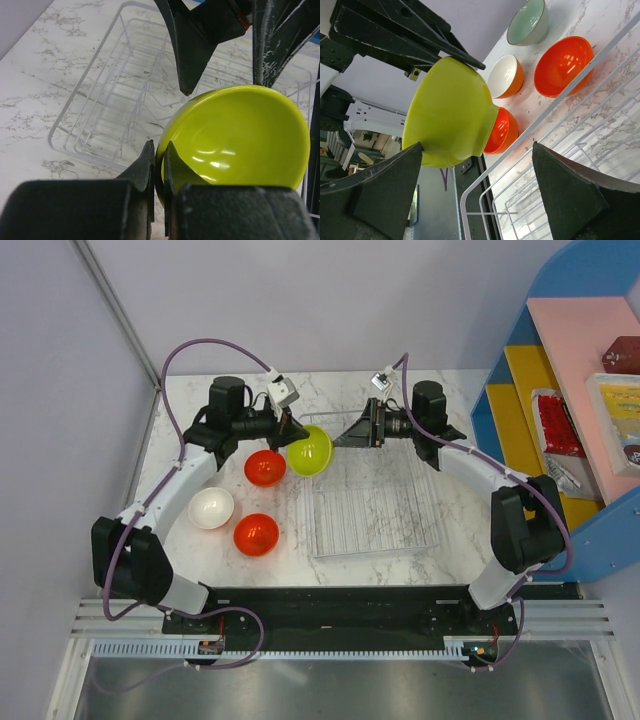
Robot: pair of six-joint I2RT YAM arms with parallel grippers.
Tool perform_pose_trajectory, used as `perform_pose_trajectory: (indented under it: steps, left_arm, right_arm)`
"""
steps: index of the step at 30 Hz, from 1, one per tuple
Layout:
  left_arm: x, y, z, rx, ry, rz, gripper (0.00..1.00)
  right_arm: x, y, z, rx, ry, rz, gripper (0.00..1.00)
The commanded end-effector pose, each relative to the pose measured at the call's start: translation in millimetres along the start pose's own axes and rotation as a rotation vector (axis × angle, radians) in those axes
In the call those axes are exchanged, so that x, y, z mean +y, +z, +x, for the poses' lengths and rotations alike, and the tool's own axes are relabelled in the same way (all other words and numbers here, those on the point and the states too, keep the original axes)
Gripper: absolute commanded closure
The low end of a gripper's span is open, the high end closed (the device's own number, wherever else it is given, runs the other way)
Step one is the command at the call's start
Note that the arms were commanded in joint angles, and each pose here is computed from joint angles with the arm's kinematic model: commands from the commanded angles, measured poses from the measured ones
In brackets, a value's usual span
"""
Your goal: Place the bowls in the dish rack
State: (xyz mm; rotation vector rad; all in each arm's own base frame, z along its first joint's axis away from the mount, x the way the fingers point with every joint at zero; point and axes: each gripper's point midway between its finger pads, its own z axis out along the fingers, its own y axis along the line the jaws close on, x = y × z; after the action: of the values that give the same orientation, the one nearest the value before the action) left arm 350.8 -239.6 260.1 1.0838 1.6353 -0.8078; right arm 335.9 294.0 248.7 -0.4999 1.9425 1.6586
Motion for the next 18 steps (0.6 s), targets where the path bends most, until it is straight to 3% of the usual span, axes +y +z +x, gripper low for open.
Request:
perform_pose_trajectory:
  steps: [1,9,18]
  left_arm:
    - [3,8,-28,-0.064,0.055,-0.034,0.98]
    - [23,9,-24,-0.053,0.085,-0.153,0.98]
    - [23,8,-29,-0.069,0.078,-0.159,0.98]
  right_arm:
    - [14,7,-1,0.026,-0.042,-0.070,0.02]
    - [25,4,7,0.064,-0.033,-0.133,0.02]
    - [24,8,6,0.042,0.003,-0.160,0.03]
